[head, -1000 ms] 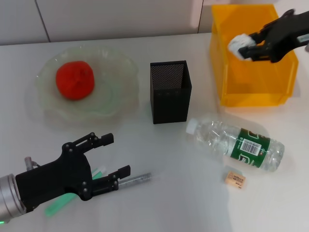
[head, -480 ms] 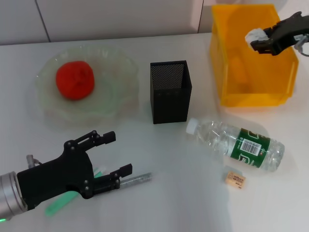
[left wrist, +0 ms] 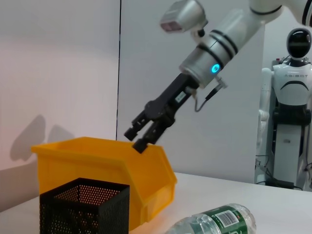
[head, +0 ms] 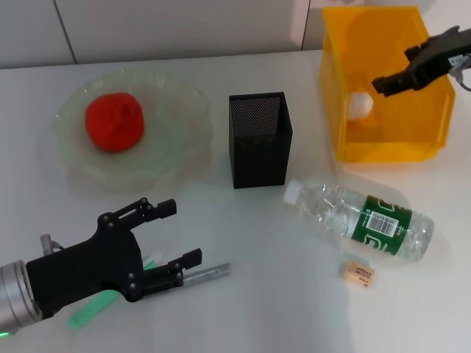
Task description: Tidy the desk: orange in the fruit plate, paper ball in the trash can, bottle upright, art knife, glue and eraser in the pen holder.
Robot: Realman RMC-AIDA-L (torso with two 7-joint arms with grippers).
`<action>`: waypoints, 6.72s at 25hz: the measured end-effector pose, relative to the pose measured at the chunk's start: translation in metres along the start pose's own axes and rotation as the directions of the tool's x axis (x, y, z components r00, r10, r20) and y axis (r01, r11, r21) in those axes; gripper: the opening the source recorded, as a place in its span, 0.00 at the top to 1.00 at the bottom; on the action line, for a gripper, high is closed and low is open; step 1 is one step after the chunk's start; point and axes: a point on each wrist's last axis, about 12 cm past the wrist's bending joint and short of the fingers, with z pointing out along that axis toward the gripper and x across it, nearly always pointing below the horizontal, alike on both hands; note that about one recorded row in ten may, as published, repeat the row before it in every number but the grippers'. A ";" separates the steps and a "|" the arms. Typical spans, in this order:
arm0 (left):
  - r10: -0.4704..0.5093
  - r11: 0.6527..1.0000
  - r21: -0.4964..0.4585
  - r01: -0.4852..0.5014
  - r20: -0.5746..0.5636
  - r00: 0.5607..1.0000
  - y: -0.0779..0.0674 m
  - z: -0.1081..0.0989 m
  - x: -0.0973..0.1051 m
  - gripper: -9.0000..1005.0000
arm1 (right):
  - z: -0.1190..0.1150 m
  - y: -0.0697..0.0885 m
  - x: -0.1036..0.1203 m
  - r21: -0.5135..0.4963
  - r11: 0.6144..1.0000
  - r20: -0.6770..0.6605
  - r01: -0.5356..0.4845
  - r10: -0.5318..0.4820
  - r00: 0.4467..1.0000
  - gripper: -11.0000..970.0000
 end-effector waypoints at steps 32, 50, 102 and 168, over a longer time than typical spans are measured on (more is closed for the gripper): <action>-0.007 1.000 -0.006 0.007 -0.005 1.000 -0.001 0.000 0.002 0.19 | 0.025 0.083 0.024 -0.275 0.961 -0.428 0.021 -0.142 0.893 0.13; -0.003 1.000 -0.008 0.003 -0.005 1.000 -0.001 0.000 0.003 0.19 | 0.047 0.090 0.036 -0.272 0.962 -0.462 0.019 -0.148 0.875 0.13; -0.293 0.951 0.035 0.307 0.417 0.860 -0.005 -0.011 -0.029 0.19 | -0.047 0.082 0.116 -0.549 0.815 0.515 0.183 0.157 0.843 0.21; -0.403 0.907 0.292 0.304 0.390 0.828 0.005 0.044 -0.060 0.53 | 0.030 0.136 0.074 -0.720 0.574 0.612 0.390 0.261 0.746 0.21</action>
